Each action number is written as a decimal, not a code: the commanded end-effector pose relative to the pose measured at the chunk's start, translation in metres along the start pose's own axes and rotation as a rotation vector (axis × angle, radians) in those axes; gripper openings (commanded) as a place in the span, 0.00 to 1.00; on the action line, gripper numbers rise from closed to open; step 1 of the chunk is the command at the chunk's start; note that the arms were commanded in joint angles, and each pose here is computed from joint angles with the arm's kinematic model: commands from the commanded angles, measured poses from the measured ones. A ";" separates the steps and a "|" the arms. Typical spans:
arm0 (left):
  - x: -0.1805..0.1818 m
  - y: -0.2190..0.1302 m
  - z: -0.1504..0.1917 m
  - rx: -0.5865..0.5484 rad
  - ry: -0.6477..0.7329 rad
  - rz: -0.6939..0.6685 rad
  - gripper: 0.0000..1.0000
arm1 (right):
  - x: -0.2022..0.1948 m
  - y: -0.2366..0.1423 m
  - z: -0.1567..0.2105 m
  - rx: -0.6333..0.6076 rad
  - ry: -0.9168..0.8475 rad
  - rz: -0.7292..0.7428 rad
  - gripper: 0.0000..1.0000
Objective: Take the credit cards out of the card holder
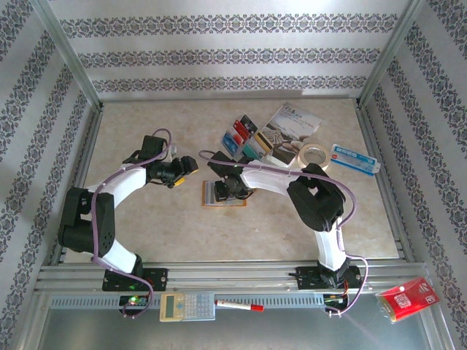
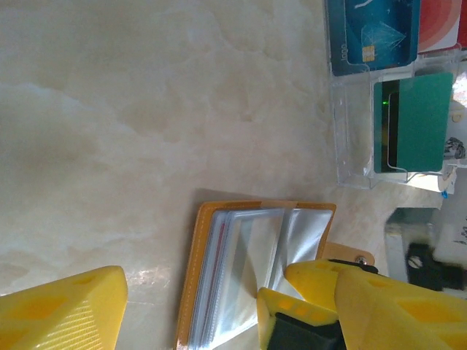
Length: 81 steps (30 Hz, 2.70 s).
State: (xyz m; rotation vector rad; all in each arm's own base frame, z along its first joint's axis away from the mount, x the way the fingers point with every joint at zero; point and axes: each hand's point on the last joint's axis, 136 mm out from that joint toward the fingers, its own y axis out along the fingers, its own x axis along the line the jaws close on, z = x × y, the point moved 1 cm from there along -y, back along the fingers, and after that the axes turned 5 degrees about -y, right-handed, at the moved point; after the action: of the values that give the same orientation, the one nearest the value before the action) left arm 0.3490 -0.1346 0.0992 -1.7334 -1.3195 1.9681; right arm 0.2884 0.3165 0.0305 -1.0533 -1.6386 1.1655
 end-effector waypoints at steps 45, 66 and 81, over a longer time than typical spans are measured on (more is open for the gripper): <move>-0.010 0.071 0.051 0.268 0.053 -0.052 0.30 | -0.031 0.036 0.026 0.117 0.049 0.094 0.34; -0.014 0.078 0.056 0.331 0.084 -0.012 0.25 | -0.029 0.037 0.024 0.115 0.063 0.043 0.32; -0.041 0.060 0.058 0.327 0.141 0.090 0.24 | -0.015 0.007 0.002 -0.008 0.091 -0.145 0.32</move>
State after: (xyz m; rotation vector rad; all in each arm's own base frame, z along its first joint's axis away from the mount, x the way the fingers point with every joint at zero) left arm 0.3351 -0.2153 0.0611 -1.6764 -0.9025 1.9487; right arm 0.2946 0.3130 0.0285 -0.9616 -1.6563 1.0238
